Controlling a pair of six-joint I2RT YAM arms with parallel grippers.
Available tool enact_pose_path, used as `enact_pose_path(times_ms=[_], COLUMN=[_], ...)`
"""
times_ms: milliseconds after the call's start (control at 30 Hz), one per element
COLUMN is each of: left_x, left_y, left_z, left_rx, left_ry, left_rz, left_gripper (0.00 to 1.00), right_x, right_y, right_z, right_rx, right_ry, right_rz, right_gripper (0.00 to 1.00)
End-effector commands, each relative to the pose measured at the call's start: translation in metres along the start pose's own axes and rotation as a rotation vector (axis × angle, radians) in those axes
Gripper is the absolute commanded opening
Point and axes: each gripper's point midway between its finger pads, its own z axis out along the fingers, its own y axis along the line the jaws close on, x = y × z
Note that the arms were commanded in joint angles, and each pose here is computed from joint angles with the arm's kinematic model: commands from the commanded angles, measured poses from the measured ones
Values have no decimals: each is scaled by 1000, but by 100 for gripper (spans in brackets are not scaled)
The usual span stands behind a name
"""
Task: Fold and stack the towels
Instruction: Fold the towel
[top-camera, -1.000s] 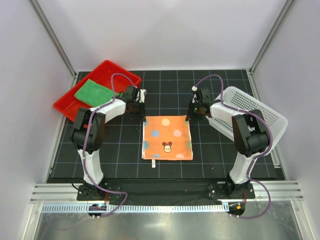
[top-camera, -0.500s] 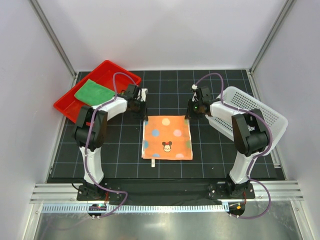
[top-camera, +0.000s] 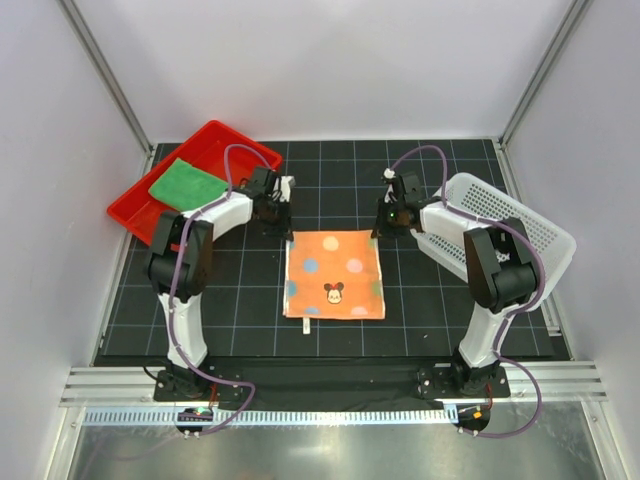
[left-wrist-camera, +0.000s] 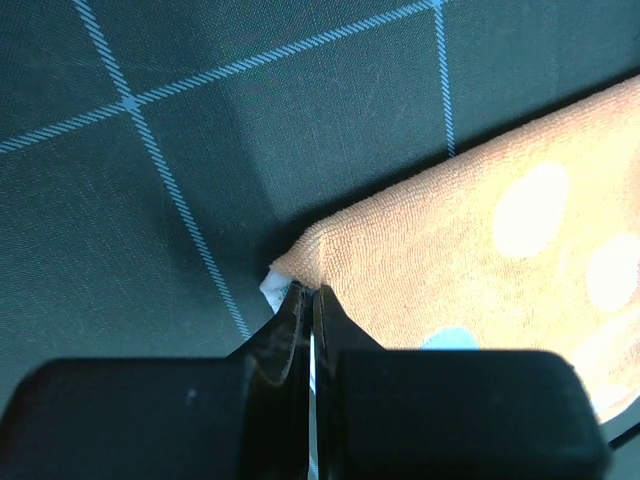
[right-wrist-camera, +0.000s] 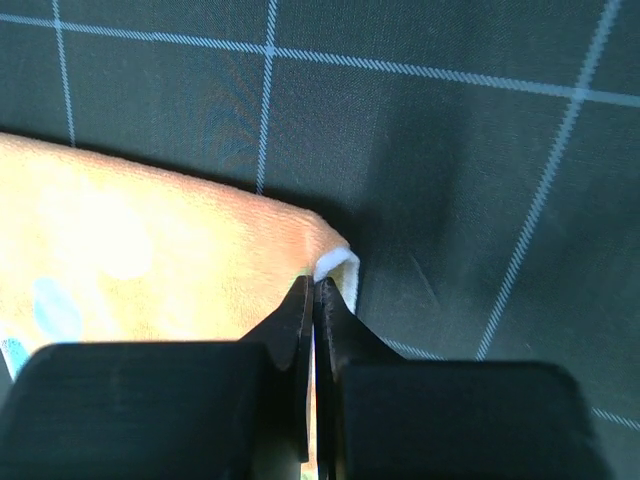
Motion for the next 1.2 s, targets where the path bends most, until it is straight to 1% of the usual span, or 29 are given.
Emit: enact_pose_path(times_ms=[0, 33, 67, 200, 267, 400, 500, 567, 600, 667, 700, 767, 800, 867, 900, 1033, 1067, 1133, 1167], left_x=[-29, -33, -40, -53, -58, -71, -72, -71, -70, -65, -58, -55, -50, -44, -38, -16, -8, 10, 18], left_y=[-12, -10, -14, -27, -36, -60, -74, -86, -88, -98, -104, -106, -109, -113, -117, -130, -137, -149, -155], left_z=[-36, -43, -56, -89, -101, -141, -160, -182, -182, -196, -211, -215, -223, -233, -241, -254, -264, -269, -271], left_rx=[56, 64, 78, 143, 180, 245, 299, 332, 346, 382, 397, 403, 407, 416, 425, 495, 520, 551, 569], left_ry=[-82, -100, -128, -199, -229, -338, -384, -424, -418, -434, -450, -453, -459, -463, -465, -435, -440, -424, -405], left_rz=[43, 44, 62, 101, 118, 188, 230, 271, 273, 299, 312, 316, 321, 327, 330, 323, 326, 333, 313], left_gripper=[0, 0, 0, 0, 0, 0, 0, 0, 0, 0, 0, 0, 0, 0, 0, 0, 0, 0, 0], right_x=[-44, -48, -58, -77, -85, -100, -106, -108, -109, -108, -103, -98, -96, -86, -83, -56, -46, -33, -24], right_y=[13, 12, 18, 24, 25, 37, 44, 50, 51, 58, 66, 66, 70, 67, 68, 69, 70, 79, 80], right_z=[-40, -47, -63, -99, -114, -150, -175, -194, -194, -212, -235, -238, -252, -258, -271, -280, -287, -298, -295], right_rx=[-12, -9, -18, -16, -4, -26, -37, -58, -63, -91, -129, -134, -146, -141, -145, -178, -199, -265, -288], right_ry=[-158, -176, -220, -324, -369, -462, -513, -554, -556, -594, -630, -629, -655, -652, -678, -643, -655, -664, -645], right_rz=[-53, -57, -67, -96, -106, -125, -130, -135, -133, -135, -130, -126, -131, -132, -133, -114, -117, -107, -102], right_gripper=[1, 1, 1, 1, 1, 1, 1, 1, 1, 1, 1, 1, 1, 1, 1, 1, 1, 1, 1])
